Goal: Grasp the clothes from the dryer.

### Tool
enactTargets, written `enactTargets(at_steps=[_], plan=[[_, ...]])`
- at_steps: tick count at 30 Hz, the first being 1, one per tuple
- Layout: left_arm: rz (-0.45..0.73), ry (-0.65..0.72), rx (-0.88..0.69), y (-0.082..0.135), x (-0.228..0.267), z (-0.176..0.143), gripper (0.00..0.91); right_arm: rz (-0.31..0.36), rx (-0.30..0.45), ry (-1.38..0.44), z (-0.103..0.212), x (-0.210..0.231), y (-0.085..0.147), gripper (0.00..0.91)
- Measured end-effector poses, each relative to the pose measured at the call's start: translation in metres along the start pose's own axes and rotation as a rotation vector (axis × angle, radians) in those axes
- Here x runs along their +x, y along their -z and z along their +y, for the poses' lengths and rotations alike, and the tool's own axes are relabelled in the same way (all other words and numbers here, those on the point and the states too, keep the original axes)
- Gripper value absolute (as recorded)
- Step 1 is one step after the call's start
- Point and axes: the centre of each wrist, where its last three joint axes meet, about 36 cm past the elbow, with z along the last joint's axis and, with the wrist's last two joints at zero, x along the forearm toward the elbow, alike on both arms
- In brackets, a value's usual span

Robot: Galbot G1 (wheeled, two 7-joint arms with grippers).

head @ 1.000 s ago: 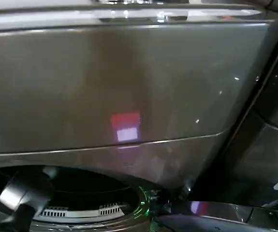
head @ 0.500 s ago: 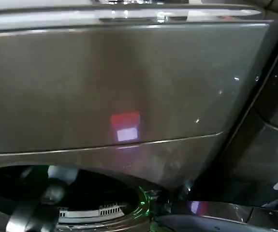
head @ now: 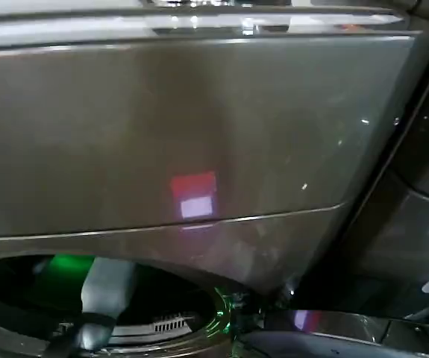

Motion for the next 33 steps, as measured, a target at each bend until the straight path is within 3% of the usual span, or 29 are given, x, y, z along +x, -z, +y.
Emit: enactTargets(at_steps=[7, 18, 33], plan=[[-0.025, 0.087, 0.001, 0.001, 0.022, 0.005, 0.0, -0.007, 0.003, 0.001, -0.001, 0.001, 0.002, 0.907], [-0.022, 0.107, -0.007, -0.002, 0.054, 0.007, 0.0, -0.026, -0.002, -0.005, -0.002, -0.004, 0.007, 0.907], [-0.033, 0.116, -0.002, 0.003, 0.058, 0.004, 0.0, -0.037, -0.002, -0.001, -0.003, -0.004, 0.009, 0.907]])
